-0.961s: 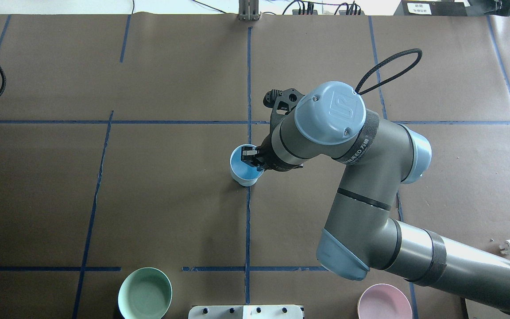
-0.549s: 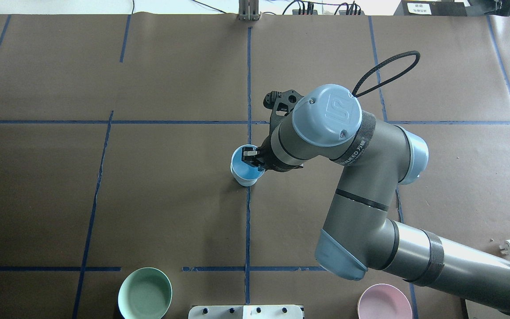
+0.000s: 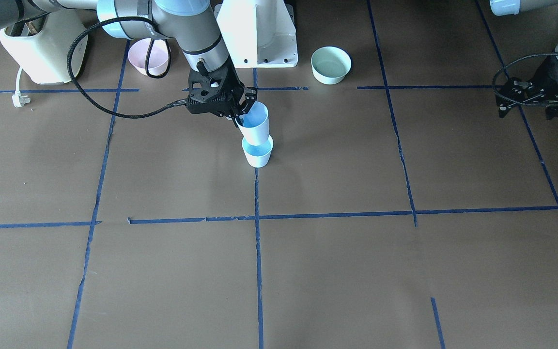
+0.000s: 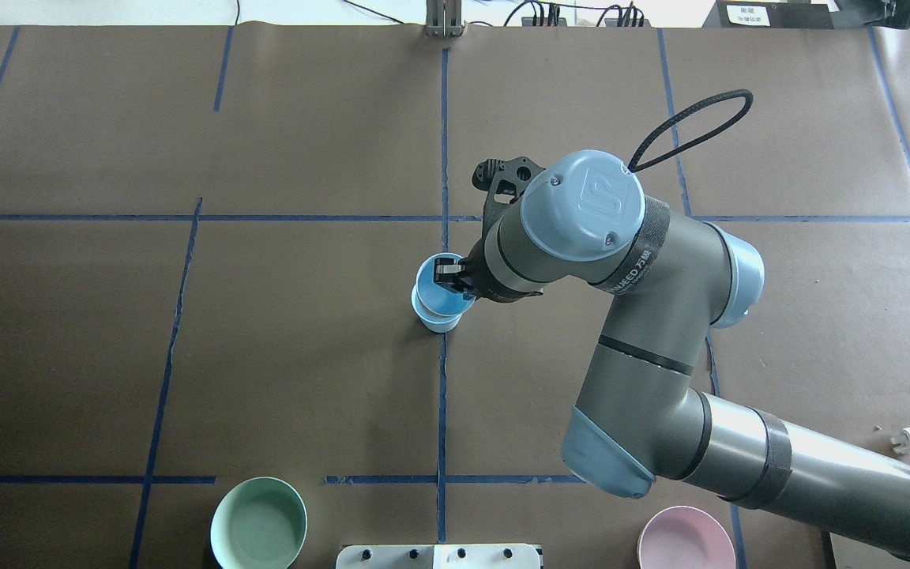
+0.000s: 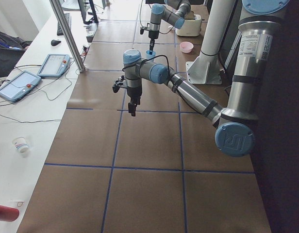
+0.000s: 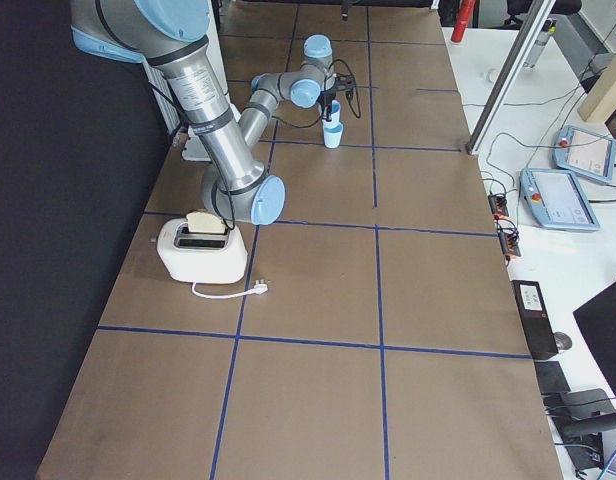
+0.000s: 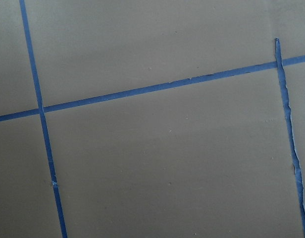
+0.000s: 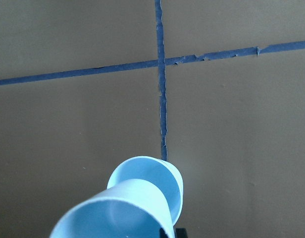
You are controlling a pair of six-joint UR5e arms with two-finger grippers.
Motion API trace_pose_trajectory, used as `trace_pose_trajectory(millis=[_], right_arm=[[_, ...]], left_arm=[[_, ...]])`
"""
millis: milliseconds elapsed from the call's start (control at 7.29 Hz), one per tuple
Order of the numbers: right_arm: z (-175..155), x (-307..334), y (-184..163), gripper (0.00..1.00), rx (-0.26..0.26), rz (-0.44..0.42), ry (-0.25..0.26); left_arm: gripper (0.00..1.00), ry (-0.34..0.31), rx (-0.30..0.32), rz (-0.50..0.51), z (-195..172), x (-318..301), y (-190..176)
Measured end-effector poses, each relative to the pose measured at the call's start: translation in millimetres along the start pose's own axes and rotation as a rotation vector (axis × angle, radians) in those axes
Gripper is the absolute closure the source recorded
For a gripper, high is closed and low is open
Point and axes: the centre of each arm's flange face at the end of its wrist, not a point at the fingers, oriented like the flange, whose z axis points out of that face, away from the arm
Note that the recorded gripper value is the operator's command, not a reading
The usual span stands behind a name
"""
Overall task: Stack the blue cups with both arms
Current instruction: 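Lower the cup into the center cup and open the right gripper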
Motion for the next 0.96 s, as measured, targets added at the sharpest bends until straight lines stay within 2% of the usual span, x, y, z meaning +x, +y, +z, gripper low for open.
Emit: trace_pose_trajectory(millis=[137,275,961], right_arm=[[-0.9,-0.9,-0.6,0.24,0.002,0.0,-0.002],[-2.0,-1.6,-1.7,0.01,0.005,0.001,-0.003],[-7.8,1.6,-9.1,0.0,0.038,0.017,-0.001]], left_arm=[[0.0,0.0,-0.001,-0.001,0.4,-0.4,0.4],[0.0,-0.001,-0.002,-0.001,1.1,-1.1,1.0],[0.0,-0.001,-0.004,-0.005,2.2,-4.1,3.1]])
